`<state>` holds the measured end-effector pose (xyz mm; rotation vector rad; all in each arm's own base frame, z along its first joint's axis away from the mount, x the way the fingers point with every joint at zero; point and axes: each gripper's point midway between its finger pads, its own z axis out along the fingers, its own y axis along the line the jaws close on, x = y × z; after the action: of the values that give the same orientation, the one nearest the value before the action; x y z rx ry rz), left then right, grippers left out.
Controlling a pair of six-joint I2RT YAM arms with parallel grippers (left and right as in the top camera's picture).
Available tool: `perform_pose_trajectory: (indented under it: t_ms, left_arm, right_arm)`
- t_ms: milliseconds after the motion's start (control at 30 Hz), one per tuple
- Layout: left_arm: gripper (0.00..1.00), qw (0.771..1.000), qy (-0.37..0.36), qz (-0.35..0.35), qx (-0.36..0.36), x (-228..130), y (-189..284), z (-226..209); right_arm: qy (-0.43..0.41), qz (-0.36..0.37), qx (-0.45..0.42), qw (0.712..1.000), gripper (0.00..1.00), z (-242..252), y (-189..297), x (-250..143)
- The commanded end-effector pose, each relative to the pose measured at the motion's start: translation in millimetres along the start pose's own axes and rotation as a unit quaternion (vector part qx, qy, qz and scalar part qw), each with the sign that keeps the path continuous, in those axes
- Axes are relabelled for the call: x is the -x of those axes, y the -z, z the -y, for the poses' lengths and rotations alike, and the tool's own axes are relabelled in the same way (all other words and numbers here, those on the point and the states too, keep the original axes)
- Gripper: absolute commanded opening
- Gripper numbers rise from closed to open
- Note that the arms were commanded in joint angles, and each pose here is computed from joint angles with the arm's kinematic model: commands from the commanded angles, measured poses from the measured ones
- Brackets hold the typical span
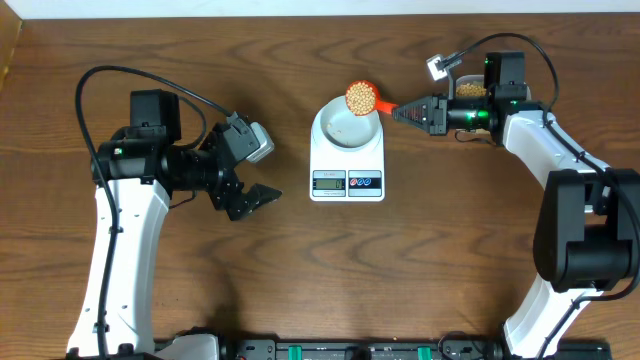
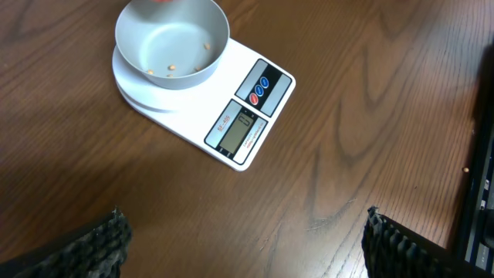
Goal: Scoop item into bowl and weigh 50g on scale
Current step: 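Tilt the red scoop to pour soybeans into the white bowl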
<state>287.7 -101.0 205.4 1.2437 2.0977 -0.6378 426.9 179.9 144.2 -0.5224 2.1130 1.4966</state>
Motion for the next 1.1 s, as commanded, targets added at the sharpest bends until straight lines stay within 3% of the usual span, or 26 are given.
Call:
perform_pose_trajectory:
  t_ms: [0, 200, 1067]
  left_arm:
    - [0.98, 1.000, -0.006, 0.008, 0.003, 6, 4, -1]
    - [0.98, 1.000, -0.006, 0.008, 0.003, 6, 4, -1]
    - [0.98, 1.000, -0.006, 0.008, 0.003, 6, 4, -1]
  right_arm:
    - [0.044, -0.009, 0.012, 0.999, 0.01, -3, -6, -6]
    - [0.059, -0.024, -0.024, 0.998, 0.01, 9, -5, -16]
    - [0.179, -0.033, -0.037, 0.983, 0.01, 15, -6, -17]
